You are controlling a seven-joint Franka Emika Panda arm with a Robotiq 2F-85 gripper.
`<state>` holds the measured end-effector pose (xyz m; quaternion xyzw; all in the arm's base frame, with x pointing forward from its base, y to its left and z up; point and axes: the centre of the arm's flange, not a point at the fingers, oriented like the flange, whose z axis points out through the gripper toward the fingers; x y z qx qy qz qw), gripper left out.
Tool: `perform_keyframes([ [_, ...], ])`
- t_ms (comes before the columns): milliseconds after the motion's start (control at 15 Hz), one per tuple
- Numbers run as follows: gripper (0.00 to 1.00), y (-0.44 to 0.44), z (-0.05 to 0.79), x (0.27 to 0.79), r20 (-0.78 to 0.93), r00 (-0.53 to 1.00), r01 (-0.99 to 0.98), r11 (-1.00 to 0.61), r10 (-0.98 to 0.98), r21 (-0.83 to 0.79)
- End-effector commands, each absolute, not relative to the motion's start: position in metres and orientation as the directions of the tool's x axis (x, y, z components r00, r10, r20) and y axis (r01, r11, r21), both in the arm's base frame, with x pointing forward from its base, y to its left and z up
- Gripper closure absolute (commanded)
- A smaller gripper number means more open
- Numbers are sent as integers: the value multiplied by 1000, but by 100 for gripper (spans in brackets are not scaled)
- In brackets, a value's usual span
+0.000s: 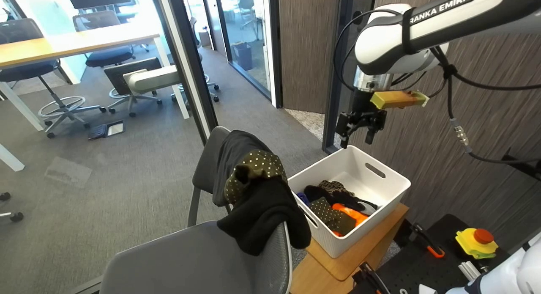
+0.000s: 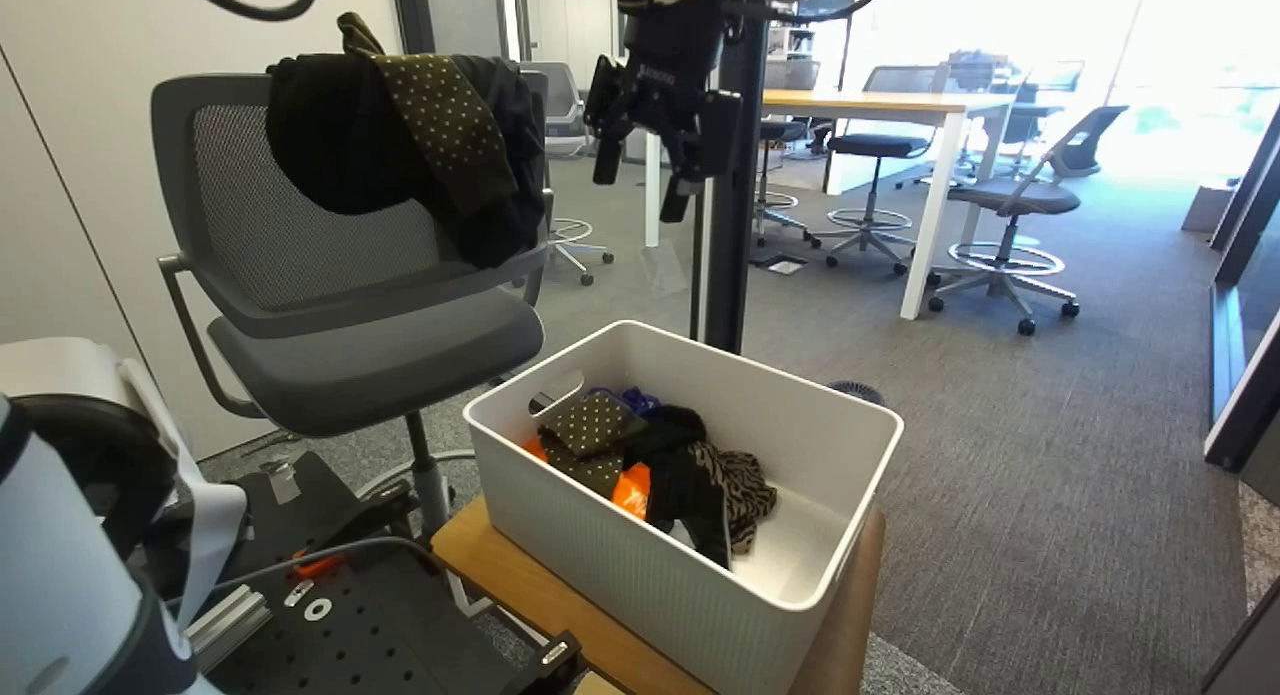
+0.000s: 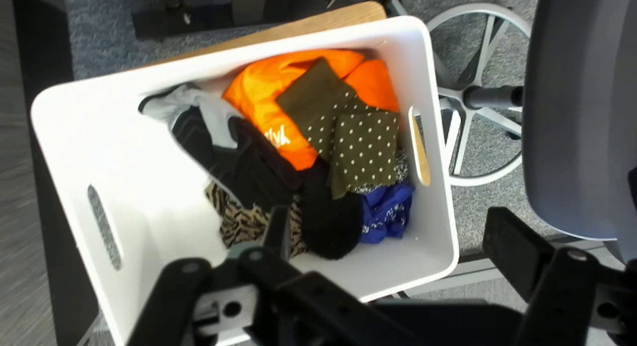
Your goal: Pick up the black cloth from the headrest of the chair and put it in the box
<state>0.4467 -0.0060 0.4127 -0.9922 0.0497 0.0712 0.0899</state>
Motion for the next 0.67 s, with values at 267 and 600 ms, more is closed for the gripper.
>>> perform_keyframes([
  [267, 0, 35, 357, 449, -416, 840, -454, -871, -349, -186],
  [600, 0, 82, 327, 427, -598, 666, -640, -753, -445, -153],
])
